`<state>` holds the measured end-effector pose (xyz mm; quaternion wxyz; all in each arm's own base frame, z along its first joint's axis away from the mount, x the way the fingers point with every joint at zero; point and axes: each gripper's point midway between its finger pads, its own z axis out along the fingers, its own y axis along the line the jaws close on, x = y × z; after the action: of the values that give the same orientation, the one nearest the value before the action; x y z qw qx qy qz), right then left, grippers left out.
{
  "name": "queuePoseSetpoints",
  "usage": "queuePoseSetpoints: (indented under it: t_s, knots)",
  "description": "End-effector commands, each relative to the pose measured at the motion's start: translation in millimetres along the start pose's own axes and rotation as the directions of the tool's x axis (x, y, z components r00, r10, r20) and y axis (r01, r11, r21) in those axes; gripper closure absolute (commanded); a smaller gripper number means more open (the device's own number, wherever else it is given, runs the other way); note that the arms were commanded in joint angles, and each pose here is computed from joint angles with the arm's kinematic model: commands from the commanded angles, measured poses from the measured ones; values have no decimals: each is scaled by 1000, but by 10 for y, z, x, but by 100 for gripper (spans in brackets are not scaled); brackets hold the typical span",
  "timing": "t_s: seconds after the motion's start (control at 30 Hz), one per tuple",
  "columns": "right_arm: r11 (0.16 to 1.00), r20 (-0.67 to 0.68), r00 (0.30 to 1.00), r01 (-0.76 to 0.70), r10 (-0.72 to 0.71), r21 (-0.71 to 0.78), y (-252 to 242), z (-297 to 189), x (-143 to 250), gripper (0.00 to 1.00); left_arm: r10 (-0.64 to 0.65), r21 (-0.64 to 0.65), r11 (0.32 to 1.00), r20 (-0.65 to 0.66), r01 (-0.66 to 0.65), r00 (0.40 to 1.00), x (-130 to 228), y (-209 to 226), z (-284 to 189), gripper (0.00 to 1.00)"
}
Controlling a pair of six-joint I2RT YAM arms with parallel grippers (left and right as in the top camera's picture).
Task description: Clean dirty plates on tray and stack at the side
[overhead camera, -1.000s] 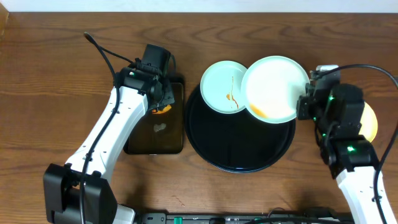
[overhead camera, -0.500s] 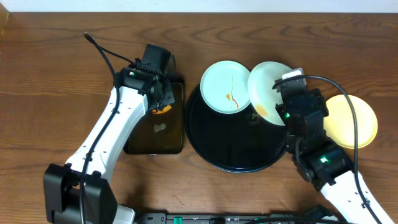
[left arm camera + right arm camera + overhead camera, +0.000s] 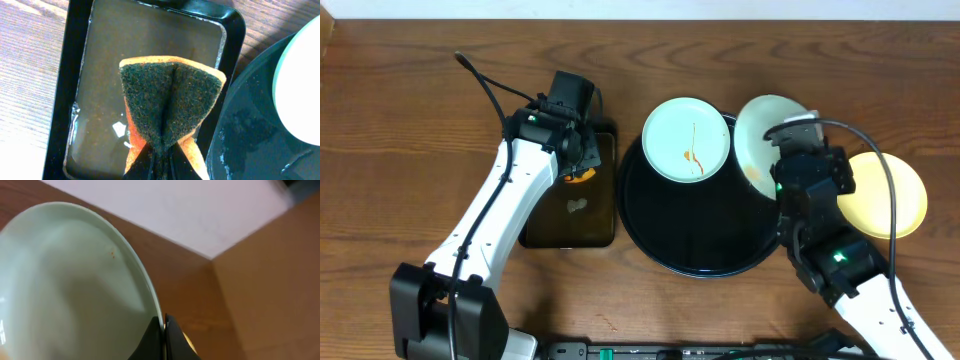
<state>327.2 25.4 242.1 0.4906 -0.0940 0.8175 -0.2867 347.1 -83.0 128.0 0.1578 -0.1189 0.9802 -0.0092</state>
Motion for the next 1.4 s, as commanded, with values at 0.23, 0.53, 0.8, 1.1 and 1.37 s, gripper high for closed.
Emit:
queuePoseSetpoints:
  t_s: [0.23,0.53,0.8,1.1,1.37]
  knots:
    - [838,-388,752,-532,533,119,-174,852,1154,99,3,4,1000,10,-3,1000,-16,6,-35,93]
    - [680,-417,541,-627,731,380,-946,916,1935,99,3,4,1000,10,-3,1000,-16,7,-35,92]
    - [619,-444,446,-670,777,410,-981,963,2189,75,2,4,1000,11,-2,1000,-17,6,-35,92]
    - [596,-477,523,-803,707,4,-553,1034,1516,49,3,4,1000,11,-3,1000,-17,6,-35,93]
    - [616,-541,537,-786,647,-44,-282,987,1503,84,3,2,1000,7,-3,1000,-8,11,-35,92]
